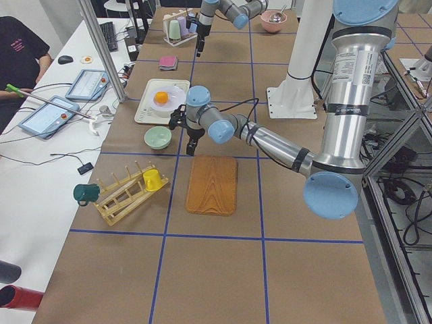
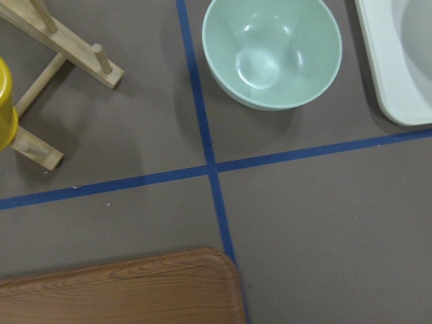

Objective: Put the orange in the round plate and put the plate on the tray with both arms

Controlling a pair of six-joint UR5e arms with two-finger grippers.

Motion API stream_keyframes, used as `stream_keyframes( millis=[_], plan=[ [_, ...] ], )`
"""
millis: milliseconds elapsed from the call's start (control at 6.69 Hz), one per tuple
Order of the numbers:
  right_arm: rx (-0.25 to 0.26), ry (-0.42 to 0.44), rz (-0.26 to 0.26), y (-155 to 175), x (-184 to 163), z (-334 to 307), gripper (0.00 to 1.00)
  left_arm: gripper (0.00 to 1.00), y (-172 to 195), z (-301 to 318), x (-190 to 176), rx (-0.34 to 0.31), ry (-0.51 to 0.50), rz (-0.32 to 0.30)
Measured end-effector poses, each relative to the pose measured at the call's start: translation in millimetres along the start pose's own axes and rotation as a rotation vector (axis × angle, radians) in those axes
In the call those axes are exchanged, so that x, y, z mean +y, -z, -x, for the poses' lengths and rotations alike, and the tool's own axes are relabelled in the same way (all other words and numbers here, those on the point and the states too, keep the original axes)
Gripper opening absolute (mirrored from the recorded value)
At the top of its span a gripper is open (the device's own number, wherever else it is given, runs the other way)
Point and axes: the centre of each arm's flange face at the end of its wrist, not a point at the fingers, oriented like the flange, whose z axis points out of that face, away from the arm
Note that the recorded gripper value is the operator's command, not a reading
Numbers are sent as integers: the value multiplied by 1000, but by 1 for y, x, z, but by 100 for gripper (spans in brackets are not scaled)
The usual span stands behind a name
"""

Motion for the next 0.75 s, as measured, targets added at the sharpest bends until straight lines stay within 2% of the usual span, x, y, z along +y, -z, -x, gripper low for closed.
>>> stream_keyframes(
  millis=[149,448,598,747],
  plan=[
    [5,31,58,23,-12,-43,100,98,6,55,21,-47,-50,15],
    [-25,-93,168,39,-9,-151,100,98,6,156,52,-70,-105,68],
    [-3,-126,215,29,13,-204,100,98,4,190,62,-72,-102,85],
    [28,-101,268,15,44,-261,100,98,2,212,67,-77,-87,95]
  ],
)
